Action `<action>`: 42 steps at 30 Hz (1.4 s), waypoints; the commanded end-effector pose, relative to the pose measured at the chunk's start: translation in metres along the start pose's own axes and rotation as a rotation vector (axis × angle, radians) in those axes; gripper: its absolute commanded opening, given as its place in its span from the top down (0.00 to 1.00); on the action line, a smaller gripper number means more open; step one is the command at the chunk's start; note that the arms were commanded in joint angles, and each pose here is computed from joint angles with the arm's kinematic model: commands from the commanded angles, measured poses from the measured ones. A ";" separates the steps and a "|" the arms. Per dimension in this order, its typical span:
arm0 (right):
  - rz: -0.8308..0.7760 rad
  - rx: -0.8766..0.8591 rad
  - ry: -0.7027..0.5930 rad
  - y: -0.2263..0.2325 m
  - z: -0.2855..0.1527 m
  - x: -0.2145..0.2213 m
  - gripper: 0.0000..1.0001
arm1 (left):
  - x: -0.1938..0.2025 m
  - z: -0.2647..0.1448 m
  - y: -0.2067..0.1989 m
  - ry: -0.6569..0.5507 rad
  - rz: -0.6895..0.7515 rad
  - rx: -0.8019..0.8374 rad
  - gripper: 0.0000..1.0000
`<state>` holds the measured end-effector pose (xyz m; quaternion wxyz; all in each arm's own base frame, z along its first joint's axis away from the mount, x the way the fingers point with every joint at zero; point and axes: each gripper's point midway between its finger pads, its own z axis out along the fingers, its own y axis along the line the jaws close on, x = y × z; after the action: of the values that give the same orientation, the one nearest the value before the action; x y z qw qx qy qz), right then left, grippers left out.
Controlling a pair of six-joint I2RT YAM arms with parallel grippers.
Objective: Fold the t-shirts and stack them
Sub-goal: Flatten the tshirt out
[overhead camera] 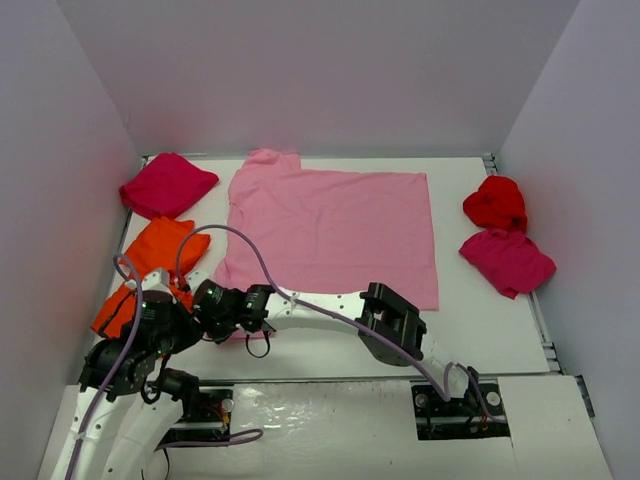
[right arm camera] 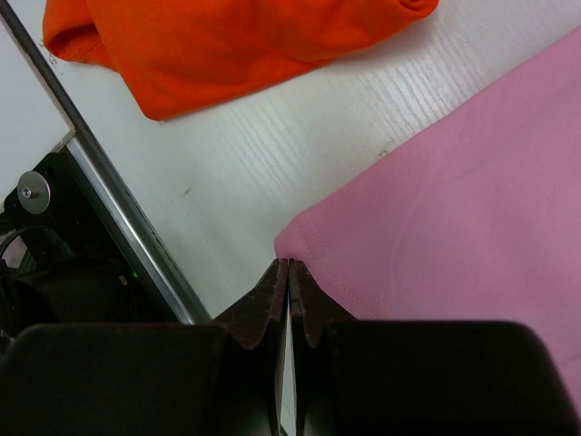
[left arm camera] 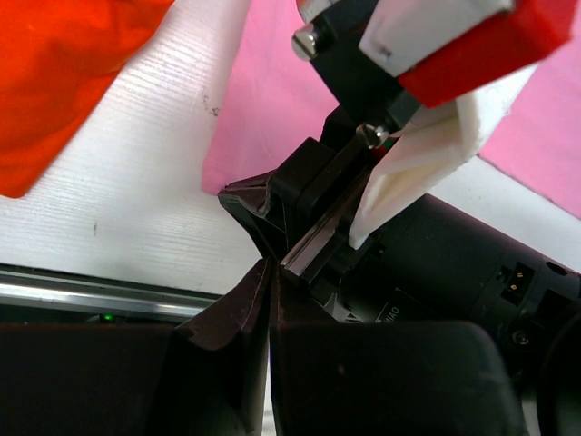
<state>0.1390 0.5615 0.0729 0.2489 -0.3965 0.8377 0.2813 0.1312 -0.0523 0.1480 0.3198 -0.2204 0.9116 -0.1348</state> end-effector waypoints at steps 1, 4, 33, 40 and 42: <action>-0.079 -0.206 -0.037 0.083 -0.036 0.004 1.00 | -0.030 -0.003 -0.030 -0.105 -0.009 0.114 1.00; -0.085 -0.208 -0.028 0.087 -0.035 0.012 0.97 | -0.030 -0.004 -0.031 -0.108 -0.008 0.118 1.00; 0.441 0.664 -0.459 -0.255 -0.253 -0.034 1.00 | -0.097 0.021 -0.121 -0.080 0.024 0.253 1.00; 0.486 0.600 -0.355 -0.269 -0.230 -0.007 1.00 | -0.090 0.065 -0.156 0.070 -0.008 0.318 1.00; 0.484 0.460 -0.309 -0.245 -0.206 -0.003 1.00 | -0.095 0.066 -0.157 0.057 -0.012 0.313 1.00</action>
<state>0.3144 0.2578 0.1666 0.4272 -0.0423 0.8964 0.1100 0.2620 -0.1307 0.1709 0.2789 -0.1807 0.9151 -0.2283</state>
